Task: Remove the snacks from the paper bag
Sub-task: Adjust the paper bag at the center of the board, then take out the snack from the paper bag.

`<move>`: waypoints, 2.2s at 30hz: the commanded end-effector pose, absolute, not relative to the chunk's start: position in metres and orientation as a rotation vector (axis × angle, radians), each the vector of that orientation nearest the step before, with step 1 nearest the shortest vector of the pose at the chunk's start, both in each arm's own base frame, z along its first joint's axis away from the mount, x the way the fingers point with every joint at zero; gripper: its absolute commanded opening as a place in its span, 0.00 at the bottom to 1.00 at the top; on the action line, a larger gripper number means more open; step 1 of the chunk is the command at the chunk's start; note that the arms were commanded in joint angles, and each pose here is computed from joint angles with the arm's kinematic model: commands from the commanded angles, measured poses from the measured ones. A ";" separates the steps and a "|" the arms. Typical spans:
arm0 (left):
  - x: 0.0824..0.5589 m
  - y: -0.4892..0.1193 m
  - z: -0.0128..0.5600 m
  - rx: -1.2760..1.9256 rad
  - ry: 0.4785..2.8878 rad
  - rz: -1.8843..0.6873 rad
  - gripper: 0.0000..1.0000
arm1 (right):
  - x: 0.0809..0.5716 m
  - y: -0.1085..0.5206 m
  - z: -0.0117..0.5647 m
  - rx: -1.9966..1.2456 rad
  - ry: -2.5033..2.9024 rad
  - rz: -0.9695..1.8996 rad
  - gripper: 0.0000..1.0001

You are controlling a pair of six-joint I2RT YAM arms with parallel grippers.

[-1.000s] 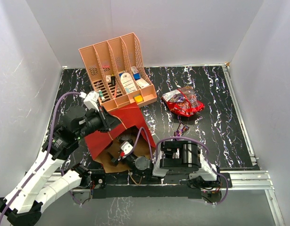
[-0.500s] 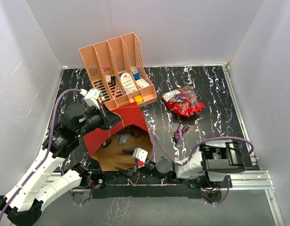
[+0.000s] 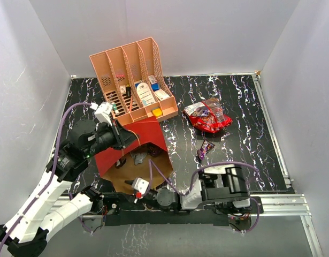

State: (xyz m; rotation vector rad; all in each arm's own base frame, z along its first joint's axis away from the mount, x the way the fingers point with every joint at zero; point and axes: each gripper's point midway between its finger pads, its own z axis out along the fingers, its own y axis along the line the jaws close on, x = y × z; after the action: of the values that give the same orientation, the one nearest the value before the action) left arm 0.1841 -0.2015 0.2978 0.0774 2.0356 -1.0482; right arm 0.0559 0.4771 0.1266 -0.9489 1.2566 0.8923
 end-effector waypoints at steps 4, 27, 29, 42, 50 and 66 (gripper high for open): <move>0.173 -0.195 0.309 0.085 1.990 -1.077 0.00 | 0.115 0.478 0.164 -0.661 1.218 0.819 0.45; 0.171 -0.201 0.312 0.143 2.002 -1.088 0.00 | 0.108 0.462 0.167 -0.620 1.239 1.106 0.65; 0.172 -0.203 0.313 0.147 1.995 -1.104 0.00 | 0.129 0.462 0.157 -0.546 1.293 1.003 0.62; 0.163 -0.214 0.325 0.214 1.977 -1.186 0.00 | 0.172 0.491 0.136 -0.452 1.299 0.758 0.67; 0.157 -0.214 0.329 0.219 1.959 -1.218 0.00 | 0.202 0.508 0.112 -0.483 1.335 0.677 0.72; 0.153 -0.210 0.327 0.214 1.968 -1.207 0.00 | 0.223 0.515 0.047 -0.623 1.497 0.614 0.52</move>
State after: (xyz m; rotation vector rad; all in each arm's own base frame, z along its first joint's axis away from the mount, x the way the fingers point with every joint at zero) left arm 0.1585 -0.2101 0.3066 0.1910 2.0291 -1.1717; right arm 0.2241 0.5107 0.0454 -0.6148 1.4818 0.5659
